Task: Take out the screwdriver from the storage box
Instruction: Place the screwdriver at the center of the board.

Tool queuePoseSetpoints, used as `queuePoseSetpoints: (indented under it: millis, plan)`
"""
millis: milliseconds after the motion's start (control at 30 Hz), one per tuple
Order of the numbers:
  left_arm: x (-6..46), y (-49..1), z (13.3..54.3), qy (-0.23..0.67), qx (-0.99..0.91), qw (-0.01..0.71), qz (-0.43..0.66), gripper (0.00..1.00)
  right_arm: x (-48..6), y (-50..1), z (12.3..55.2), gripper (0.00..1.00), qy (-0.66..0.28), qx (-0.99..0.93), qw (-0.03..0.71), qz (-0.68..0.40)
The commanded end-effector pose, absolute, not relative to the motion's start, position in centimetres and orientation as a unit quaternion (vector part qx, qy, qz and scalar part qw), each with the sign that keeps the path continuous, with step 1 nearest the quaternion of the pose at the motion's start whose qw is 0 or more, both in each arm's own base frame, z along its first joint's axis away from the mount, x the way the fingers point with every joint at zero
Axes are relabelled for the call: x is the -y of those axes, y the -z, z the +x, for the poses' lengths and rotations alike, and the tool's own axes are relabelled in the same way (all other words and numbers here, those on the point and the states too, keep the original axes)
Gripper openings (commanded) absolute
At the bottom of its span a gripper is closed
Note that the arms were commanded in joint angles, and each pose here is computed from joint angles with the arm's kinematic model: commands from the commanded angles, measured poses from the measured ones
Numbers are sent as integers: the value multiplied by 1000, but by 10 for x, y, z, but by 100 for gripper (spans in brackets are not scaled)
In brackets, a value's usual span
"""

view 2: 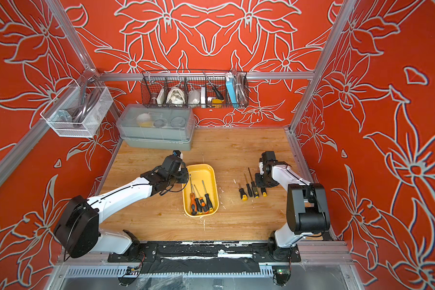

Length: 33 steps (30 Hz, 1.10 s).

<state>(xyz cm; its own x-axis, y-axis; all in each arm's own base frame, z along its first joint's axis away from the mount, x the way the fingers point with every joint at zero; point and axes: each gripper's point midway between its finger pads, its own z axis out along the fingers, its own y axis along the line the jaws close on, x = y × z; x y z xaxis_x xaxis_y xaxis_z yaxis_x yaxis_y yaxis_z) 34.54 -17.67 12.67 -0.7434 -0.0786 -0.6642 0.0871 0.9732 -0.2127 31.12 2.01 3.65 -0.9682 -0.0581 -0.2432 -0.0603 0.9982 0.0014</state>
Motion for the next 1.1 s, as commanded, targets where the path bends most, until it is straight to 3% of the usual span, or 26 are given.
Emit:
queuePoseSetpoints:
  millis: [0, 800, 1067]
  plan:
    - [189, -151, 355, 146, -912, 383, 1, 0, -21, -38, 322, 0, -10, -991, 128, -34]
    - [189, -150, 356, 146, -912, 383, 1, 0, -22, -30, 323, 0, -23, -993, 115, -35]
    - [189, -150, 355, 146, -912, 383, 1, 0, -23, -29, 322, 10, -24, -993, 112, -35]
